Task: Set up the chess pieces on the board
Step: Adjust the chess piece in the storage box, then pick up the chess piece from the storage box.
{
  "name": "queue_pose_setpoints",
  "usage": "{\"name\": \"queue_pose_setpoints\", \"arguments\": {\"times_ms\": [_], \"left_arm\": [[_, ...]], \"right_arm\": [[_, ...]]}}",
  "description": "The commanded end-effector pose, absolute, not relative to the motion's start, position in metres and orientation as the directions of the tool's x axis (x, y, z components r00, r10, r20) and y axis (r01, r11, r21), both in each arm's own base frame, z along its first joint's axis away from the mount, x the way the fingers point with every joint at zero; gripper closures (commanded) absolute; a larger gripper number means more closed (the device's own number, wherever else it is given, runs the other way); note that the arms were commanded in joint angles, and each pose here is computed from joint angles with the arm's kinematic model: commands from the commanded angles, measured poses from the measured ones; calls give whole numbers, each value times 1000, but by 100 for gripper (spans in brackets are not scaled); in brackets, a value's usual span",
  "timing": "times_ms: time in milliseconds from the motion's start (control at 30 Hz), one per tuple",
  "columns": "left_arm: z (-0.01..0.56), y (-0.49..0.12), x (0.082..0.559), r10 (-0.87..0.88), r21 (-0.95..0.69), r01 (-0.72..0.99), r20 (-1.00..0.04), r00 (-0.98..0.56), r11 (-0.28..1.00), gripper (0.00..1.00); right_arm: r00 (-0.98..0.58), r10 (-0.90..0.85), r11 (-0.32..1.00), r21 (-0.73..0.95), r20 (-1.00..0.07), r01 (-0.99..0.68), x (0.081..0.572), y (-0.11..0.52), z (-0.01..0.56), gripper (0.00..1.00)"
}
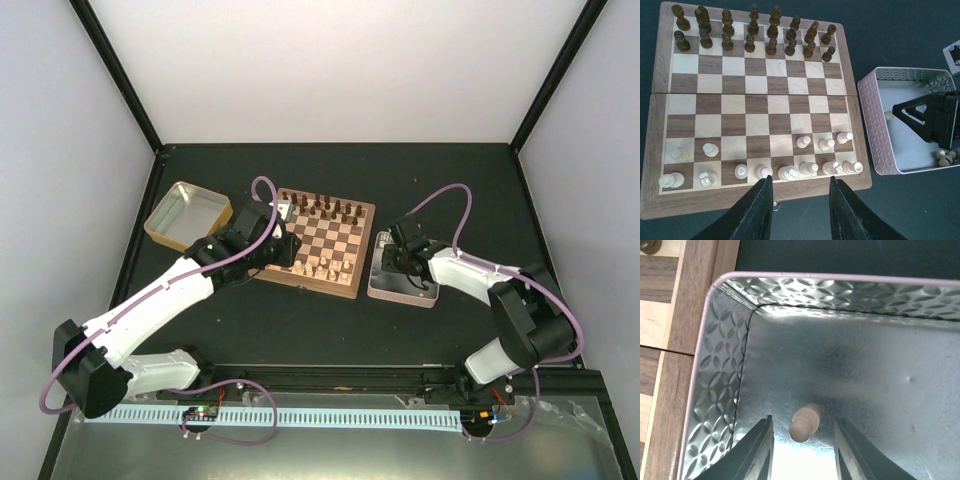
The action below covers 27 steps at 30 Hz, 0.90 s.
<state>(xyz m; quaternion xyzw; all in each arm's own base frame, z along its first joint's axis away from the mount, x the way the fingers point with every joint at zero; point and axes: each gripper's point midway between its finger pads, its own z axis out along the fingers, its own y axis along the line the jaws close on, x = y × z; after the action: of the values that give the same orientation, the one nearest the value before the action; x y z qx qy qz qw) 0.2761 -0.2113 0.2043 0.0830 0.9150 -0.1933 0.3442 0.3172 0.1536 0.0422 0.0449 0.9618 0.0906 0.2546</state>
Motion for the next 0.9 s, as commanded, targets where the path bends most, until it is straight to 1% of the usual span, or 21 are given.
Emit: {"name": "queue_pose_setpoints", "arguments": {"times_ms": [0, 133, 233, 467, 567, 733, 867], "left_arm": [[219, -216, 282, -6, -321, 285, -673, -740, 903, 67], [219, -216, 282, -5, -320, 284, -672, -741, 904, 67], [219, -216, 282, -4, -320, 286, -672, -740, 903, 67], [219, -215, 281, -4, -317, 285, -674, -739, 904, 67], [219, -214, 281, -3, -315, 283, -673, -740, 906, 67], [220, -211, 281, -8, -310, 275, -677, -736, 910, 67], [223, -206, 281, -20, -302, 263, -690, -723, 916, 67]], "right_arm": [[-850, 142, 984, 163, -507, 67, 326, 148, 57, 65], [-866, 118, 987, 151, -486, 49, 327, 151, 54, 65], [-879, 109, 989, 136, -464, 51, 329, 152, 48, 67], [-897, 97, 992, 112, -431, 54, 330, 153, 39, 76], [-902, 94, 993, 103, -422, 56, 330, 153, 36, 81], [-893, 95, 994, 84, -440, 65, 334, 150, 41, 97], [-873, 95, 992, 117, -477, 44, 337, 156, 63, 99]]}}
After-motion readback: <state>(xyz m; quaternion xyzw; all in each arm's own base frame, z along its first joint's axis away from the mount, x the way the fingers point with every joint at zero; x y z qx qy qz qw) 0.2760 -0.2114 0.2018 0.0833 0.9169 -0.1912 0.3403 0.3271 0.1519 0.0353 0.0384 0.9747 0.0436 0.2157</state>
